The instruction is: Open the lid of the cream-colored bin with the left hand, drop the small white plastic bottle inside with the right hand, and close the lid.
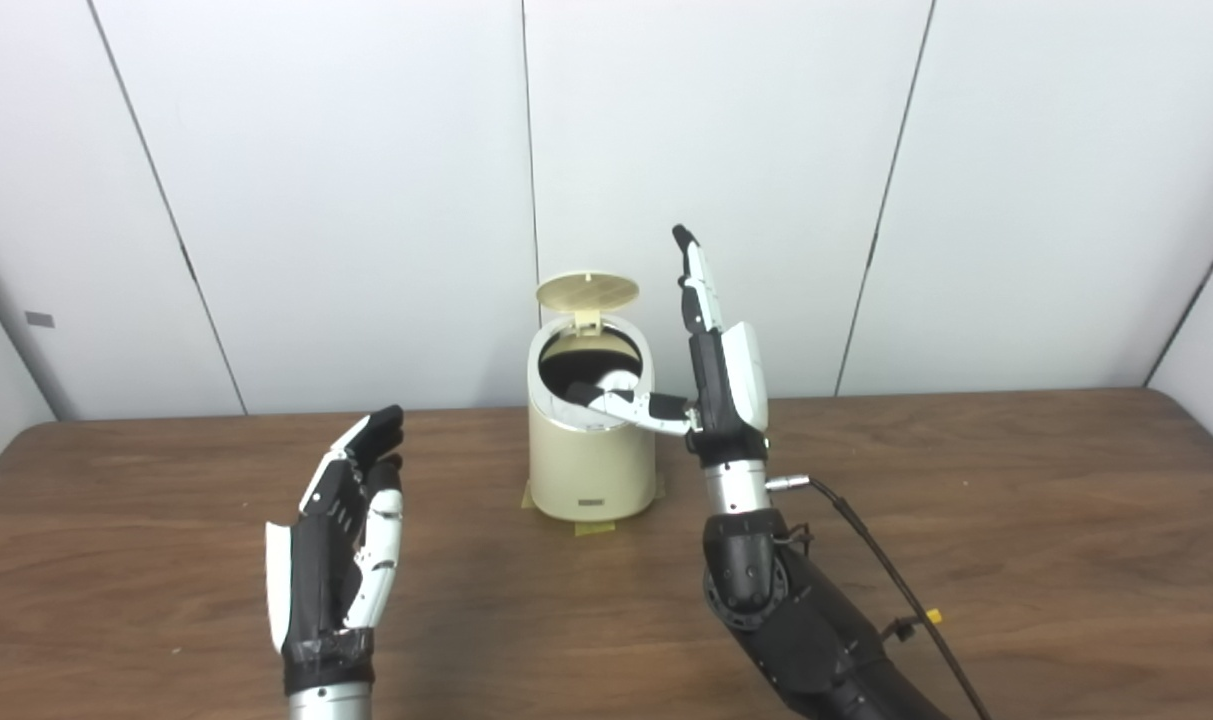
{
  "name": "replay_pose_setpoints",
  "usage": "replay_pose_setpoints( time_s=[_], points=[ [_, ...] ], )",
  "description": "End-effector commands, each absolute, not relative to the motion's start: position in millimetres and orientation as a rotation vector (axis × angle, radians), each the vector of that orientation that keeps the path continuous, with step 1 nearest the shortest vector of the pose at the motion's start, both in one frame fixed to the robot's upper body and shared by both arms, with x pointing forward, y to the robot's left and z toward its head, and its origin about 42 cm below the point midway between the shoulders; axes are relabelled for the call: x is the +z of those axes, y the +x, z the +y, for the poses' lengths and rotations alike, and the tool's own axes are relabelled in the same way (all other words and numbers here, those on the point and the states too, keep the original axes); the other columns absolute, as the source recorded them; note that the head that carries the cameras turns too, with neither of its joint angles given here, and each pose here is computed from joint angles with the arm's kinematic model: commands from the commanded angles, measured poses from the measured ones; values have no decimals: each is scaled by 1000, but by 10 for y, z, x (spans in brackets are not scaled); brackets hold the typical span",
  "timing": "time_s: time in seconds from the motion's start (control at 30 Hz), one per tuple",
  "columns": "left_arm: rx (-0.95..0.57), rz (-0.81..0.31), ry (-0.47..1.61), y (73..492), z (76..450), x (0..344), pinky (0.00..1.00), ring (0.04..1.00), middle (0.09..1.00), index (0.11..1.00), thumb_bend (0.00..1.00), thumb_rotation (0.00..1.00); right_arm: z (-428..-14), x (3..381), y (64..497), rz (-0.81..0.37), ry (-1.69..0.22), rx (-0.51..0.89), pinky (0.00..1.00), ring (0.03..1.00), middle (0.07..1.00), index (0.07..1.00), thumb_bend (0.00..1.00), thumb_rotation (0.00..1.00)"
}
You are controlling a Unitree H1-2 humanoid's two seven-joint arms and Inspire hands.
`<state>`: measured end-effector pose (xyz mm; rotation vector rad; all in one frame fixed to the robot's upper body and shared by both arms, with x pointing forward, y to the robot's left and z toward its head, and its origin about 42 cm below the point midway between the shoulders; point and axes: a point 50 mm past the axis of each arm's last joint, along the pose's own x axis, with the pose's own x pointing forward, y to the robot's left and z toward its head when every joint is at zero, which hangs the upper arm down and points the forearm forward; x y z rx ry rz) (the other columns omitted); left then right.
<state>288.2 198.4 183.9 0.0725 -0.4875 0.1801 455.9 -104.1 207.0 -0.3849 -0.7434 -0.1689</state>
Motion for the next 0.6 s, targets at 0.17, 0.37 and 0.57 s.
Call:
replay_pose_setpoints(
  time_s=[0.17,0.37,0.57],
  points=[
    [175,-574,60,2963,2006,1975,803,830,827,808,274,635,-1248,2229,4424,-856,-254,-298,759,849,888,890,711,597],
    [179,-587,63,3016,2078,1975,821,829,827,808,264,619,-1581,2196,4194,-884,-226,-298,606,670,688,697,659,520],
    [163,-665,128,3142,2140,2186,793,823,826,807,268,665,-1832,2140,3897,-827,-200,-138,598,661,686,698,528,522]
  ],
)
